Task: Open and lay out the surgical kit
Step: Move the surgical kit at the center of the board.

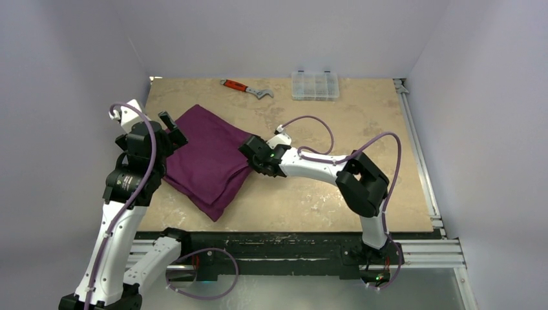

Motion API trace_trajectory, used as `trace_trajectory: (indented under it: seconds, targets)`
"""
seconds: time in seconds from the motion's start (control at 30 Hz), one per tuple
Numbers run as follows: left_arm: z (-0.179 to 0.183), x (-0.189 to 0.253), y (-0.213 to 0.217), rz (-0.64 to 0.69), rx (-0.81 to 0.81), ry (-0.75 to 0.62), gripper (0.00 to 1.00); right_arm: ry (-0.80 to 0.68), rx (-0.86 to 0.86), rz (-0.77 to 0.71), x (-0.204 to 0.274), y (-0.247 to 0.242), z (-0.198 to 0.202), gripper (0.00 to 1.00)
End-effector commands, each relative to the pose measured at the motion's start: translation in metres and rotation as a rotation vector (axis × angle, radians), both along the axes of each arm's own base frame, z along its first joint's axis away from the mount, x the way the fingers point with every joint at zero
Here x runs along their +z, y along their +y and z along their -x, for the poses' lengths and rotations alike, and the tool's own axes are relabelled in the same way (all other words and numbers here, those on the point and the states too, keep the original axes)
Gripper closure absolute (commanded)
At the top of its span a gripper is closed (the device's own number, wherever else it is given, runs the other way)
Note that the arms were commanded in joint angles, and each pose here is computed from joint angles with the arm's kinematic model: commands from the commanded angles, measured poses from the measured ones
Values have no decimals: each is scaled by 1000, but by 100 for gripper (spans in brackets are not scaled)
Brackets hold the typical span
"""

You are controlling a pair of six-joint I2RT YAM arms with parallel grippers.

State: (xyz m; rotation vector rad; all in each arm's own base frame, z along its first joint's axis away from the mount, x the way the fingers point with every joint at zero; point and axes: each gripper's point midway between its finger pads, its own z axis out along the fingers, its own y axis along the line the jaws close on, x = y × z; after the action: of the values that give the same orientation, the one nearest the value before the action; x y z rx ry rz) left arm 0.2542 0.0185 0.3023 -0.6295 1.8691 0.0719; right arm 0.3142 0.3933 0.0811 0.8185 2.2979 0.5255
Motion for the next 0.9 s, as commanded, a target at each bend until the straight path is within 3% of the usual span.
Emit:
trace_trajectory:
  seconds: [0.0,0.43,0.87]
  targets:
    - [0,18,4,-23,9,-43,7,-105,43,-10,39,5,-9,100]
    - [-20,-8,-12,-16,-57,46,7,-241,71,205,54,-97,-87,100]
    - [-87,-70,-57,56,-206,198,7,-284,128,373,49,-225,-178,100]
